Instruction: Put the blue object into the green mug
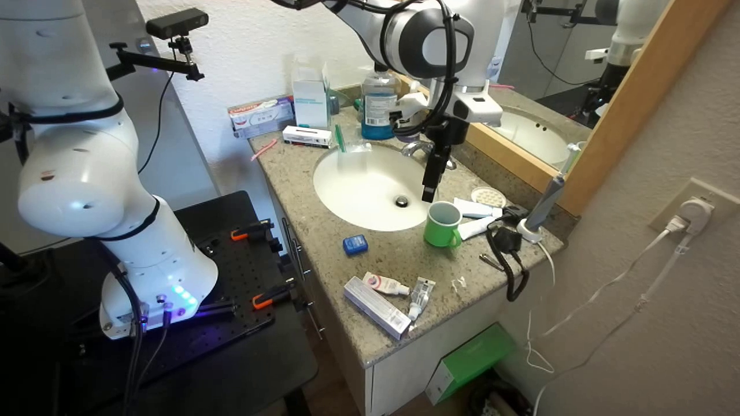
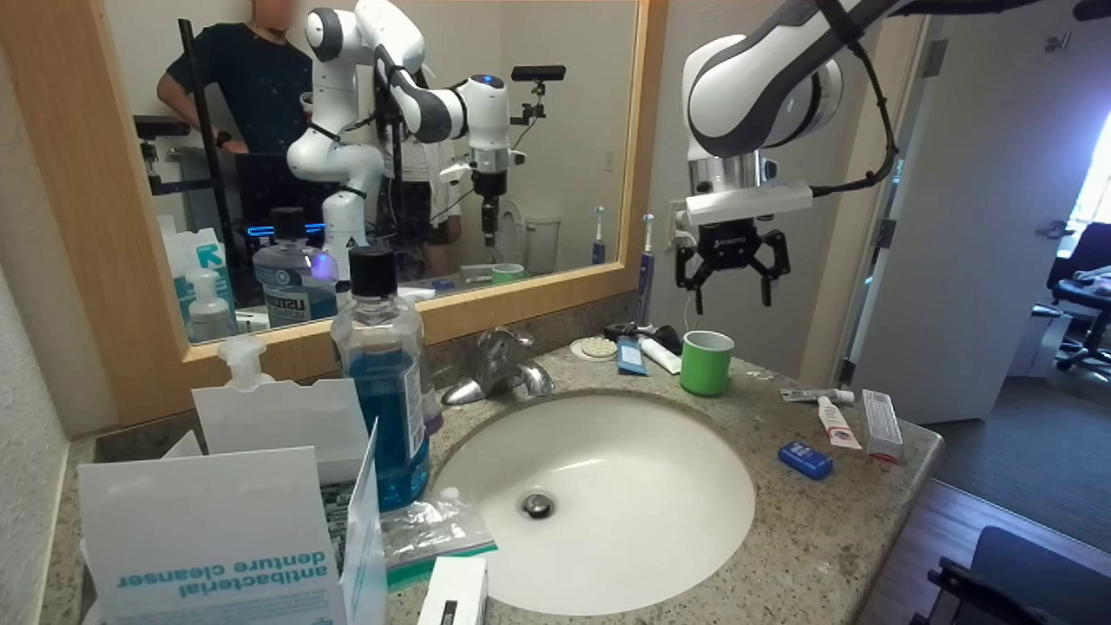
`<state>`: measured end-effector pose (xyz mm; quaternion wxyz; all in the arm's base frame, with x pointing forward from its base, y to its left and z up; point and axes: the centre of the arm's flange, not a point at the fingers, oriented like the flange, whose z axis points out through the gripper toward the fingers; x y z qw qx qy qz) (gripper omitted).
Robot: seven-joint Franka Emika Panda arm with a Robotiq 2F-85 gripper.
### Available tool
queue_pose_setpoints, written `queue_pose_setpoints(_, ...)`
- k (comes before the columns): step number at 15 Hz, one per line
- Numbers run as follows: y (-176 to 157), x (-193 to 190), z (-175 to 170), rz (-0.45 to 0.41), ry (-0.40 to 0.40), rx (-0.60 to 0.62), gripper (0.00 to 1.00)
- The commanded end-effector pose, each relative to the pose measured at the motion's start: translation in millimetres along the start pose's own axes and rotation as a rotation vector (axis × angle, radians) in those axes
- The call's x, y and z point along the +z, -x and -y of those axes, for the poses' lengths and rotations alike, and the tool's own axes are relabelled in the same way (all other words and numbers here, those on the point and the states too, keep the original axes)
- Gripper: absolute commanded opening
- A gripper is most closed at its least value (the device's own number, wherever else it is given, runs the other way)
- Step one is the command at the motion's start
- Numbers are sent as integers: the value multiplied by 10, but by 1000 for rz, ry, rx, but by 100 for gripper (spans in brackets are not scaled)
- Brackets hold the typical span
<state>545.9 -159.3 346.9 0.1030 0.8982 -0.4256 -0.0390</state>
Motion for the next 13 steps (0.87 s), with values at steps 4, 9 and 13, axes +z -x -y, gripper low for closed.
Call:
queue_pose_setpoints(4, 542, -36, -206, -107, -7, -80, 100)
queue_pose_setpoints(9, 516, 7, -156, -131, 10, -138, 100)
queue_pose_setpoints(13, 627, -5, -217, -144, 2, -152, 100)
